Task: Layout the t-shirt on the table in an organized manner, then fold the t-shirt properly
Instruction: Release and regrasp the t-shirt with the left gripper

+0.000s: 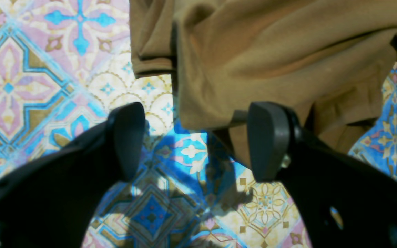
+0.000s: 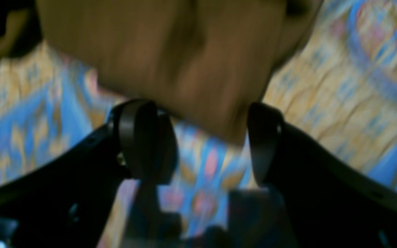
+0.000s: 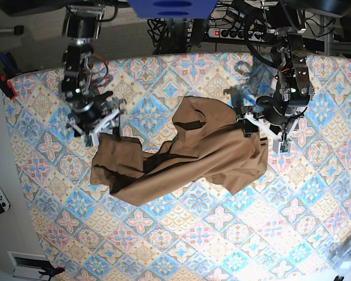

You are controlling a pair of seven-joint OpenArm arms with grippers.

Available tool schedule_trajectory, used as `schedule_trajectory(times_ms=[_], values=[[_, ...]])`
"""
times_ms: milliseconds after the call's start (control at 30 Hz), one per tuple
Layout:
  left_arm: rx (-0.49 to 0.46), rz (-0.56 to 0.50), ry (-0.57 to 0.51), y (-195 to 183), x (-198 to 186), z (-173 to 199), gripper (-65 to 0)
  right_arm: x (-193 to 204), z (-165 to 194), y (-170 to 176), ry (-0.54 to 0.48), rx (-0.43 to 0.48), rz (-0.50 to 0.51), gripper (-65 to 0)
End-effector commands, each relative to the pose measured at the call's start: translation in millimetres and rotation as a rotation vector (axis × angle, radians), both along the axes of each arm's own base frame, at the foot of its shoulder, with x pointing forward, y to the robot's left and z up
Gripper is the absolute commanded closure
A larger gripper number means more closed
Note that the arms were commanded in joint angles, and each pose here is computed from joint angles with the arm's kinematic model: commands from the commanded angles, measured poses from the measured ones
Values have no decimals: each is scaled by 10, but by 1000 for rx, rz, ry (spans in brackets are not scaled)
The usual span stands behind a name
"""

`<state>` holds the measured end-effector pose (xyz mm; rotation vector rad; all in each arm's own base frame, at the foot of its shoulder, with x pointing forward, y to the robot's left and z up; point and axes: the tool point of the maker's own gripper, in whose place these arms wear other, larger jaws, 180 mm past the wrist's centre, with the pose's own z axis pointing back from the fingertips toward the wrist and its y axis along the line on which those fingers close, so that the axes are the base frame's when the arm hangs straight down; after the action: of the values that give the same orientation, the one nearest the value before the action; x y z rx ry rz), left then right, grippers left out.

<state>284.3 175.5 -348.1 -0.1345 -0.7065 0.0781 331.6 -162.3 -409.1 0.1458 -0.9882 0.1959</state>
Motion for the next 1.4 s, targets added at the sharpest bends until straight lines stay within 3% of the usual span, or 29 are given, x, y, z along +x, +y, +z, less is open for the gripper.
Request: schedule_trajectory(times_ms=[0, 133, 300, 367, 500, 533, 667, 800, 867, 1000, 1100, 1167, 1267, 1367], values=[[2, -4, -42, -5, 68, 106, -451, 127, 191, -14, -68, 7, 2, -392], [2, -4, -42, -5, 68, 106, -451, 170, 194, -10, -68, -47, 25, -391], [1, -4, -41, -4, 67, 101, -451, 302, 224, 292, -83, -186, 161, -338], [1, -4, -41, -4, 67, 101, -451, 287, 191, 351, -76, -214, 189, -261], [1, -5, -39, -10, 61, 96, -451, 287, 191, 362, -77, -228, 196, -27], [1, -5, -38, -10, 56, 91, -451, 293, 209, 353, -82, -229, 193, 0], [-7, -9, -16, -27, -17, 31, -451, 319, 316, 286, -109, -235, 172, 0], [-11, -21, 13, -69, -155, -46, -451, 424, 734, 47, -212, -262, 99, 0], [-9, -88, 8, -224, -236, -26, -445, 460, 998, -91, -273, -284, 57, 0], [-47, -206, -89, -593, -377, 59, -344, 475, 1277, -170, -342, -306, 29, 0], [-85, -196, -172, -691, -417, 69, -242, 467, 1287, -163, -345, -306, 29, 0], [-108, -166, -172, -697, -457, -20, -200, 462, 1265, -176, -339, -305, 27, 0], [-116, -150, -112, -667, -523, -275, -228, 368, 1139, -171, -305, -304, 33, 0], [-122, -139, -77, -650, -525, -423, -319, 309, 1065, -165, -285, -303, 38, 0]])
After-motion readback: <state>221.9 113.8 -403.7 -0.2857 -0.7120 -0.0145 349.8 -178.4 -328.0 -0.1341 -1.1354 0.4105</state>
